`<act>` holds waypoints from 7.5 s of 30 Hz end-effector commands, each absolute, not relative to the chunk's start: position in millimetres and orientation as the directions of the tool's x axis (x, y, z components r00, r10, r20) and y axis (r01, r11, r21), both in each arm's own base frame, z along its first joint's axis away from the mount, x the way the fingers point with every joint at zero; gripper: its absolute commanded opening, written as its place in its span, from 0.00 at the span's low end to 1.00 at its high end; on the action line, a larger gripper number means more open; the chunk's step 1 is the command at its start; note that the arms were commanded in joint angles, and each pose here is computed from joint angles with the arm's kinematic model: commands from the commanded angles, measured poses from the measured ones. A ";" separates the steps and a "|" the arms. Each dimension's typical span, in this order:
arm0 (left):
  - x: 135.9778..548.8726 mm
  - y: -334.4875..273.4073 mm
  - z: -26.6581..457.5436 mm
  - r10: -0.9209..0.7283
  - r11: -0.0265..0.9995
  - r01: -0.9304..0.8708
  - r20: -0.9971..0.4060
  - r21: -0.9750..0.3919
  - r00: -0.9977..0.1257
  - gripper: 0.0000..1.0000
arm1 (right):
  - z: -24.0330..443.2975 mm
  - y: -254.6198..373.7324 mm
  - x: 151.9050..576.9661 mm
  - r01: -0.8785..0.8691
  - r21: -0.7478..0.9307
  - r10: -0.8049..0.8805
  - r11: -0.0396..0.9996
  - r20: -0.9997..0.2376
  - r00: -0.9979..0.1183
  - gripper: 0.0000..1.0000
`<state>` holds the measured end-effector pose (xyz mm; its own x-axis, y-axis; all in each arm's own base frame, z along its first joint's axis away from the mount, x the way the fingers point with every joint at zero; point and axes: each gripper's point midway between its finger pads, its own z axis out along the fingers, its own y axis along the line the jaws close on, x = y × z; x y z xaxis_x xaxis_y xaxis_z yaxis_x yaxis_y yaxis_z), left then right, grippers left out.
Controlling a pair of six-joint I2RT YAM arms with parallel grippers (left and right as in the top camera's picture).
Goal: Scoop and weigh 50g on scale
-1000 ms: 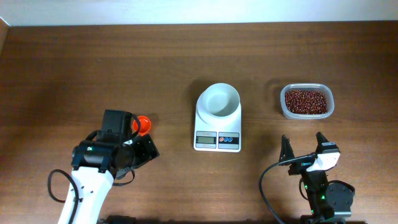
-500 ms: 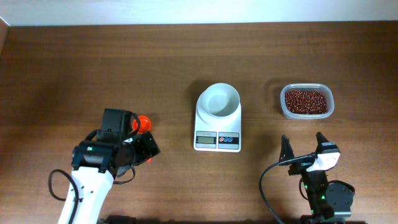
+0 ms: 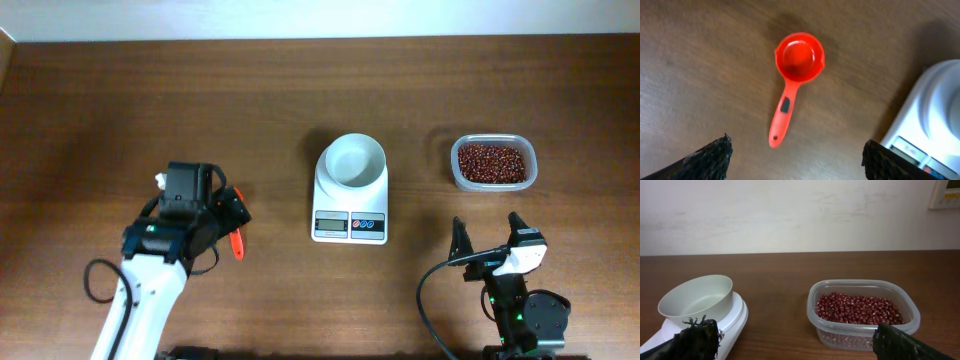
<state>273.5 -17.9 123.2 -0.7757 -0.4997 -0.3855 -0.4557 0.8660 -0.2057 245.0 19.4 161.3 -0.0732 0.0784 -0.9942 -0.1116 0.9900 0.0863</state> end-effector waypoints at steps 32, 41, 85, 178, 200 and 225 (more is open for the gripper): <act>339.5 13.9 -4.8 -0.534 0.844 -0.521 -0.278 -0.127 -0.798 0.00 | 158.3 20.9 244.9 -0.116 0.090 0.081 0.989 -0.994 -0.078 0.99; 266.5 14.0 22.3 -0.919 0.390 -0.918 -0.081 -0.064 -0.385 0.00 | 158.3 20.9 244.9 -0.116 0.090 0.081 0.989 -0.994 -0.078 0.99; 204.1 -66.6 115.0 -0.979 0.193 -0.945 0.012 -0.264 -0.203 0.00 | 190.1 147.7 182.7 -0.344 0.887 0.421 0.308 -0.451 -0.787 1.00; 252.0 -210.2 130.5 -0.437 0.860 -0.285 -0.321 -0.424 -0.840 0.00 | 204.0 119.4 185.8 -0.362 0.649 0.482 0.669 -0.750 -0.453 0.04; 286.6 -257.3 54.4 -0.357 0.906 -0.224 -0.368 -0.359 -0.858 0.00 | 283.1 53.4 217.8 0.089 0.381 0.366 0.920 -0.760 -0.537 0.04; 287.1 -279.9 19.9 -0.331 0.908 -0.200 -0.338 -0.367 -0.881 0.00 | 283.1 56.8 216.6 0.073 0.390 0.364 0.918 -0.755 -0.546 0.04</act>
<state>290.5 -276.2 24.4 -0.8704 -0.3523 -0.3439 -0.2155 0.9007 -0.3774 217.5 57.3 274.0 -0.5616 0.3620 -0.7440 0.0857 0.9198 0.3829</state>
